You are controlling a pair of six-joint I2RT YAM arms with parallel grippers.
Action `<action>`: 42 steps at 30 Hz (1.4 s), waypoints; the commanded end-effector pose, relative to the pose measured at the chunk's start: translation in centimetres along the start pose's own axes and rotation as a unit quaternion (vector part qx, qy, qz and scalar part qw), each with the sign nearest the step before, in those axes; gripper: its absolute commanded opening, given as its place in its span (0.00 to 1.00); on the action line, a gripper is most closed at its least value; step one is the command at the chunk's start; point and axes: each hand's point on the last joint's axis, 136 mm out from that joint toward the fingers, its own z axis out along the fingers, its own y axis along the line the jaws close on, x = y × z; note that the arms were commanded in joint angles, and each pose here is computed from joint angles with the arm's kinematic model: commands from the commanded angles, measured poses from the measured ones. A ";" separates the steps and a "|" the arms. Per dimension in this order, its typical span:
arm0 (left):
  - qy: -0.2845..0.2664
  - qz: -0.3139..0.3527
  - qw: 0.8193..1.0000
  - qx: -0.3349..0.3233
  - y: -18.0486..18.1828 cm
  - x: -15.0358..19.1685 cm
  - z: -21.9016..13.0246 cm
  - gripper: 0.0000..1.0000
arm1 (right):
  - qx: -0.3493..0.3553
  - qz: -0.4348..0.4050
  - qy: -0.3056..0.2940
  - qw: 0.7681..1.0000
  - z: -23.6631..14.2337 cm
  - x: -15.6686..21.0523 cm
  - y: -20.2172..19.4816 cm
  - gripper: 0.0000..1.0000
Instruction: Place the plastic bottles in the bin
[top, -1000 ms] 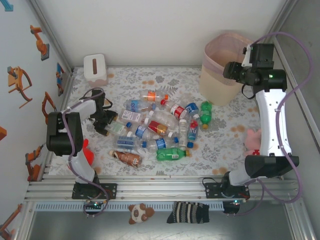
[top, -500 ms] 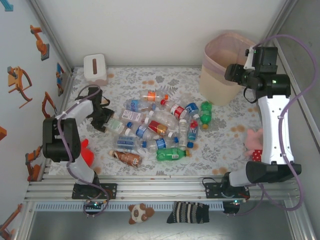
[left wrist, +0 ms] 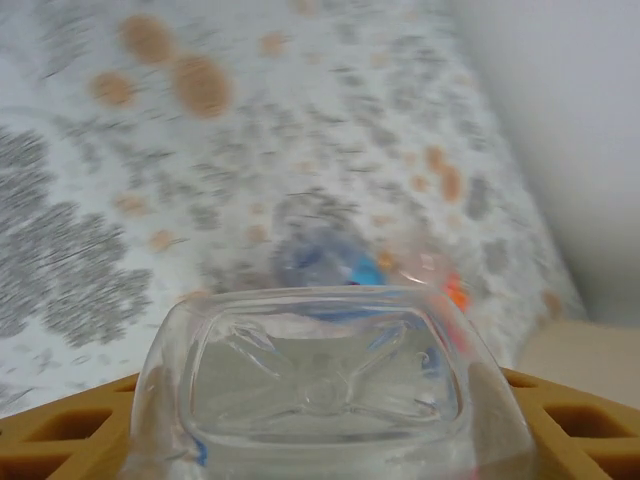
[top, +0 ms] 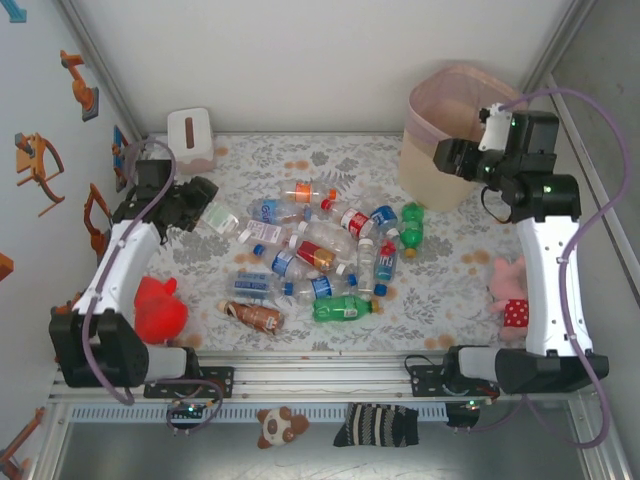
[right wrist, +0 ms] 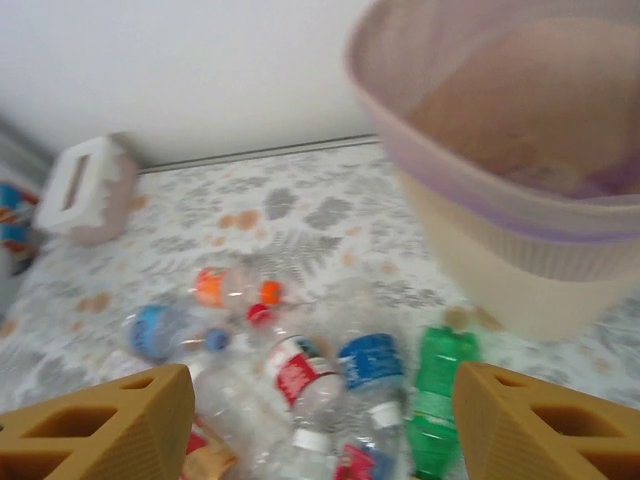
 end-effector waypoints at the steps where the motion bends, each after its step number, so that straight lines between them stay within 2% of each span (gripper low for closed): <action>1: -0.015 0.159 0.973 0.166 -7.7 0.1 -3.8 0.63 | -0.152 -0.061 -0.040 0.986 -1.0 -1.1 5.9 0.68; 6: -0.022 0.272 0.916 0.296 -14.2 1.0 -8.9 0.60 | -0.251 -0.103 -0.036 0.962 -1.6 -0.1 9.9 0.69; 9: -0.033 0.329 0.869 0.368 -17.2 2.3 -11.8 0.58 | -0.289 -0.131 -0.048 0.947 -1.4 0.5 12.1 0.69; 12: -0.051 0.378 0.820 0.427 -19.5 3.8 -14.5 0.54 | -0.349 -0.169 -0.062 0.920 -1.4 1.5 14.9 0.70; 17: -0.050 0.427 0.756 0.493 -21.7 6.3 -17.8 0.53 | -0.433 -0.212 -0.066 0.873 -1.6 2.7 19.3 0.72; 24: -0.030 0.475 0.679 0.558 -23.1 10.1 -21.5 0.51 | -0.504 -0.248 -0.078 0.824 -1.9 2.6 24.1 0.75; 28: -0.022 0.497 0.652 0.572 -23.1 11.6 -21.8 0.50 | -0.527 -0.265 -0.084 0.803 -1.9 2.8 26.2 0.76; 32: -0.014 0.495 0.660 0.565 -23.3 11.6 -21.4 0.46 | -0.543 -0.285 -0.084 0.785 -2.1 4.0 27.4 0.79; 35: -0.019 0.500 0.652 0.569 -23.3 11.7 -20.8 0.47 | -0.544 -0.314 -0.088 0.774 -2.1 5.3 27.9 0.83; 39: -0.015 0.501 0.641 0.581 -24.3 11.4 -20.3 0.46 | -0.541 -0.314 -0.085 0.775 -1.3 5.5 28.8 0.87; 42: 0.001 0.507 0.619 0.600 -24.6 11.9 -20.8 0.46 | -0.545 -0.307 -0.076 0.777 -0.9 5.6 29.6 0.92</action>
